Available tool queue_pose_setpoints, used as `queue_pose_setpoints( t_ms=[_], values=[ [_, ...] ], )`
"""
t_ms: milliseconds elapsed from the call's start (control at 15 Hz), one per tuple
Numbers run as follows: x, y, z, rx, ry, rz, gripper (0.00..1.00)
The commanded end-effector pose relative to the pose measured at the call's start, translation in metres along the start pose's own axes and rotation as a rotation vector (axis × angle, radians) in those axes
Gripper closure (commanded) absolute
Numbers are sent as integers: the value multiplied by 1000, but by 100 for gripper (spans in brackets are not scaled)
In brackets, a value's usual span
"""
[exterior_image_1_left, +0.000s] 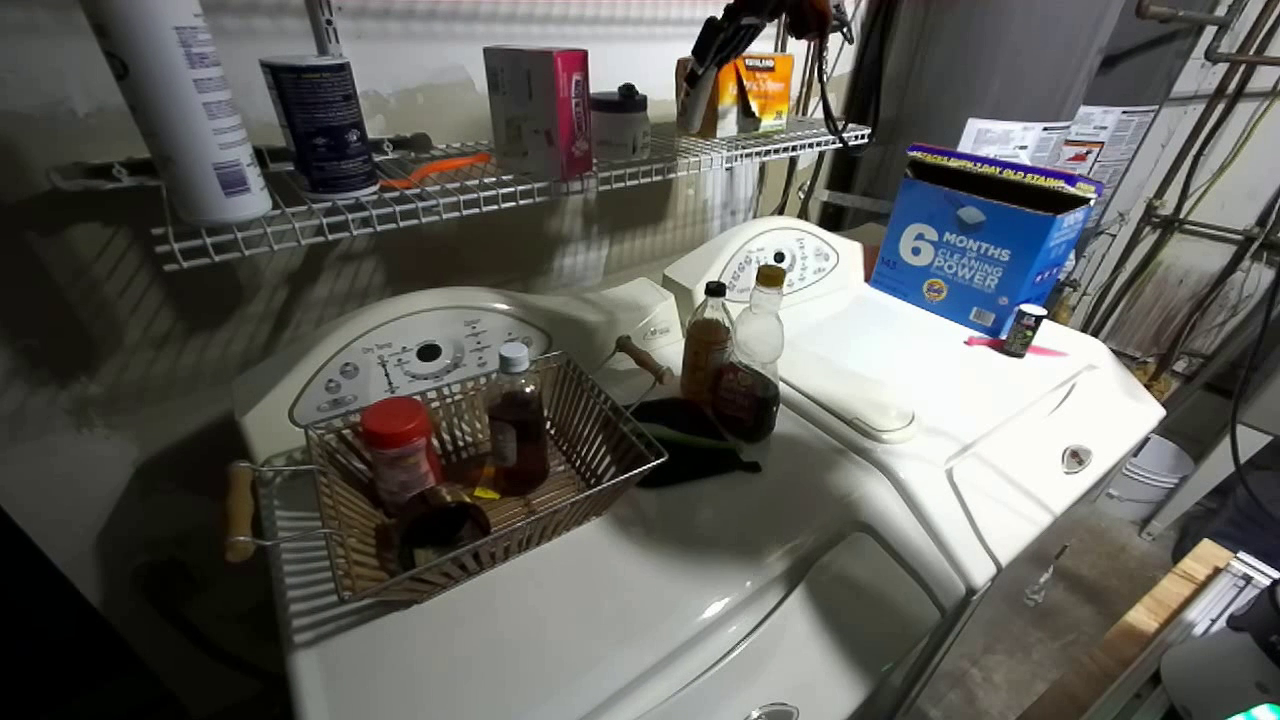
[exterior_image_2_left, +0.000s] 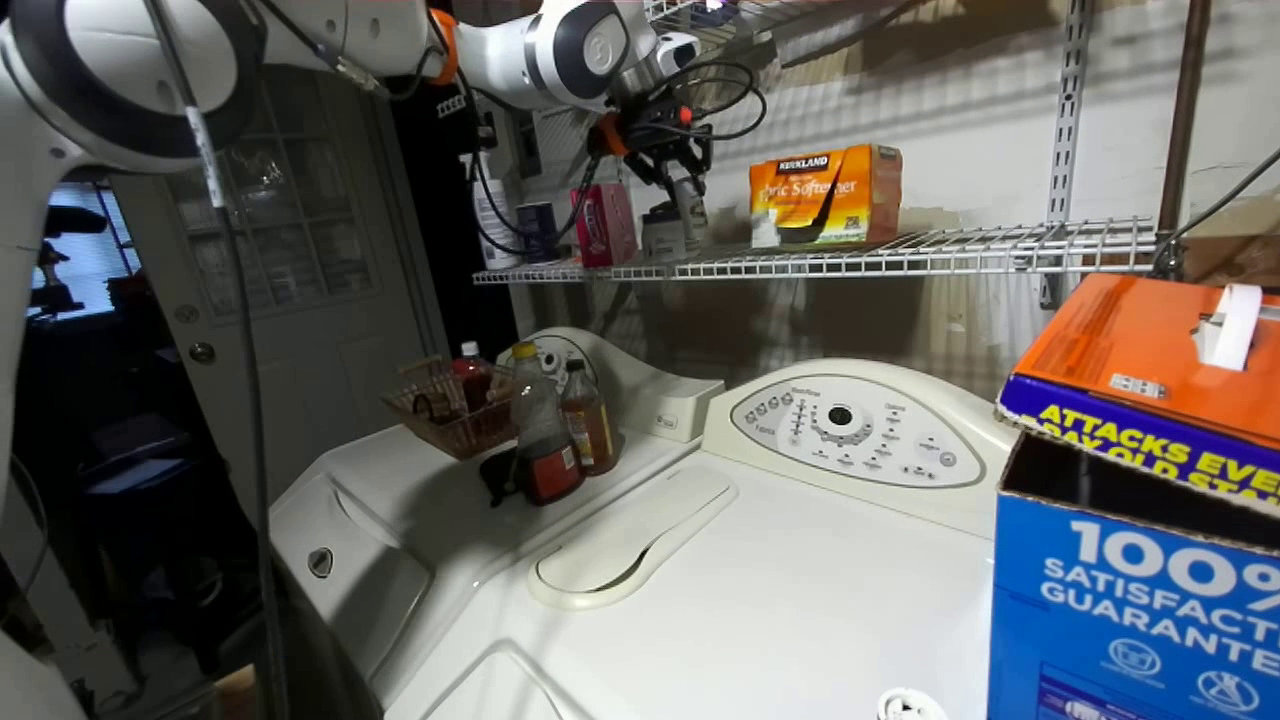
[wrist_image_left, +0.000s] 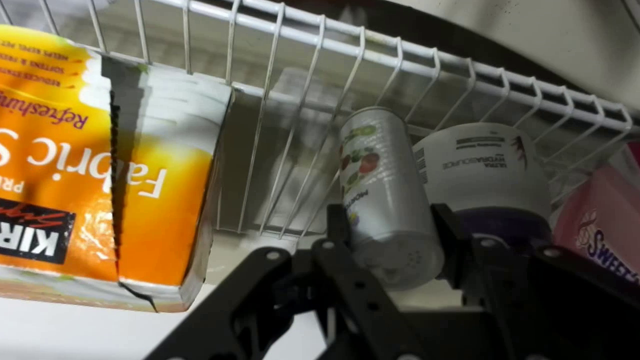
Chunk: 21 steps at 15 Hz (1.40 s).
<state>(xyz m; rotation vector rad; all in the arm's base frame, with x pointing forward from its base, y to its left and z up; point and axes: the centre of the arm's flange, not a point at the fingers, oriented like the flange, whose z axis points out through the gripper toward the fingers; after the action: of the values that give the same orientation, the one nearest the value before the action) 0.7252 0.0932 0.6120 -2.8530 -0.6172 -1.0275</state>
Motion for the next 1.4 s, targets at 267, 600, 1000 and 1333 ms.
queue_pose_setpoints(
  t_ms=[267,600,1000,1333],
  values=[
    [22,5,55,-17,23,-24,80],
    [25,1,62,-16,32,-33,80],
    [26,-3,69,-11,30,-33,10],
    [25,-3,68,-8,12,-25,0]
  ],
)
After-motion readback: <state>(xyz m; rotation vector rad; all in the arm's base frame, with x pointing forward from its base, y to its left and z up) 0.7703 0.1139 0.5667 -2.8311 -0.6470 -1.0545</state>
